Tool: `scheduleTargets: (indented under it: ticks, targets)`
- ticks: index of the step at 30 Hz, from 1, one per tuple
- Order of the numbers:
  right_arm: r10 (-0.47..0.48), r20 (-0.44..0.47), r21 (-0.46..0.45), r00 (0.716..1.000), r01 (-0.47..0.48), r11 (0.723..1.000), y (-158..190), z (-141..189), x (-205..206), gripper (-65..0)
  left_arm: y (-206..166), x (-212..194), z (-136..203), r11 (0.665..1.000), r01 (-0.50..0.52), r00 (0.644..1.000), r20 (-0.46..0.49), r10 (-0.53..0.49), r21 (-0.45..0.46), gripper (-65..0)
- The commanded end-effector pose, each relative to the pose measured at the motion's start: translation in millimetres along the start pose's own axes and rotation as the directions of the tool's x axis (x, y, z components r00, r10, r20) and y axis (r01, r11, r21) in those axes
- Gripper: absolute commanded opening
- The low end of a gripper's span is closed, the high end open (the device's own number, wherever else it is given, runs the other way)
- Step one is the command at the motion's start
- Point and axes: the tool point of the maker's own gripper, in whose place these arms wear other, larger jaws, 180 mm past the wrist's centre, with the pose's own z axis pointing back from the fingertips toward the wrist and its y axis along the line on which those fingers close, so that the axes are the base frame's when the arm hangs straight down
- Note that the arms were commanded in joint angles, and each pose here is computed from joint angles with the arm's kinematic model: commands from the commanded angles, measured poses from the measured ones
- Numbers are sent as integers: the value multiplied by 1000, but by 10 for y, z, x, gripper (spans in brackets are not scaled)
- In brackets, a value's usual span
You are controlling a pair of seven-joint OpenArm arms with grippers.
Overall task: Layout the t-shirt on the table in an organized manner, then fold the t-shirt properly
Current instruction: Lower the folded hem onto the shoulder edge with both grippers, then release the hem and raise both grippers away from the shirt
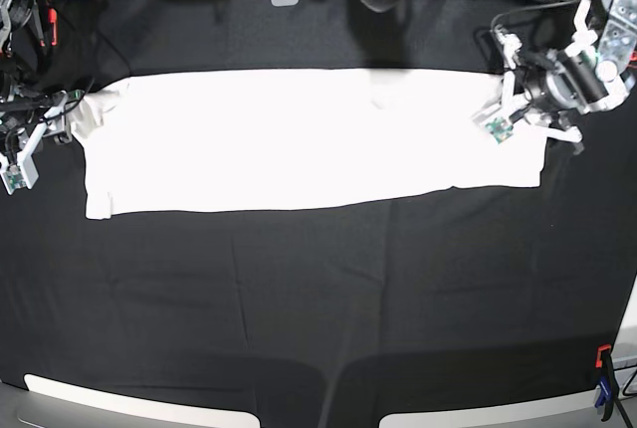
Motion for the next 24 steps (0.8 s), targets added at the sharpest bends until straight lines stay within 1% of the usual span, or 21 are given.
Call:
scheduleTargets:
  ticks: [1, 4, 7, 9, 12, 13, 15, 17, 18, 20, 21, 22, 23, 24]
  targets:
    - [20, 47, -26, 999, -19, 999, -96, 72, 141, -369, 154, -2, 67, 999, -1, 1000, -1, 1, 47, -650]
    - [20, 53, -26, 998, -18, 999, -96, 73, 152, -369, 326, -90, 118, 994, -33, 999, -20, 35, 105, -650]
    - [20, 57, -26, 998, -18, 999, -96, 73, 160, -369, 446, -114, 160, 987, -70, 997, -9, 72, 146, -650]
    - [20, 59, -26, 998, -18, 999, -96, 73, 163, -369, 426, -95, 162, 986, -107, 994, 7, 107, 128, -650]
    - [20, 60, -26, 998, -19, 999, -95, 74, 165, -369, 300, -32, 150, 987, -149, 988, 37, 147, 55, -650]
    - [20, 64, -26, 998, -19, 999, -95, 74, 172, -369, 277, -16, 145, 987, -156, 987, 43, 154, 44, -650]
    - [17, 79, -18, 997, -16, 1000, -80, 76, 198, -369, 264, 1, 140, 986, -160, 986, 49, 158, 40, -650]
    - [5, 103, 10, 995, -6, 1000, -32, 79, 241, -369, 268, 18, 141, 986, -160, 986, 59, 157, 40, -650]
    - [-3, 119, 29, 993, 0, 1000, 2, 83, 270, -369, 268, 21, 141, 986, -160, 986, 61, 157, 40, -612]
    - [-22, 158, 69, 987, 11, 998, 68, 97, 342, -369, 272, 35, 142, 986, -160, 985, 68, 157, 41, -475]
    - [-35, 187, 91, 982, 18, 996, 105, 109, 398, -369, 283, 38, 143, 985, -167, 984, 70, 163, 46, -422]
    - [-52, 232, 120, 971, 25, 993, 149, 132, 482, -369, 306, 39, 145, 981, -183, 981, 74, 179, 57, -384]
    - [-80, 296, 159, 952, 34, 987, 206, 174, 605, -369, 342, 42, 148, 976, -206, 976, 80, 200, 73, -364]
    - [-123, 377, 210, 918, 45, 977, 272, 243, 764, -369, 390, 43, 153, 968, -230, 971, 88, 222, 98, -355]
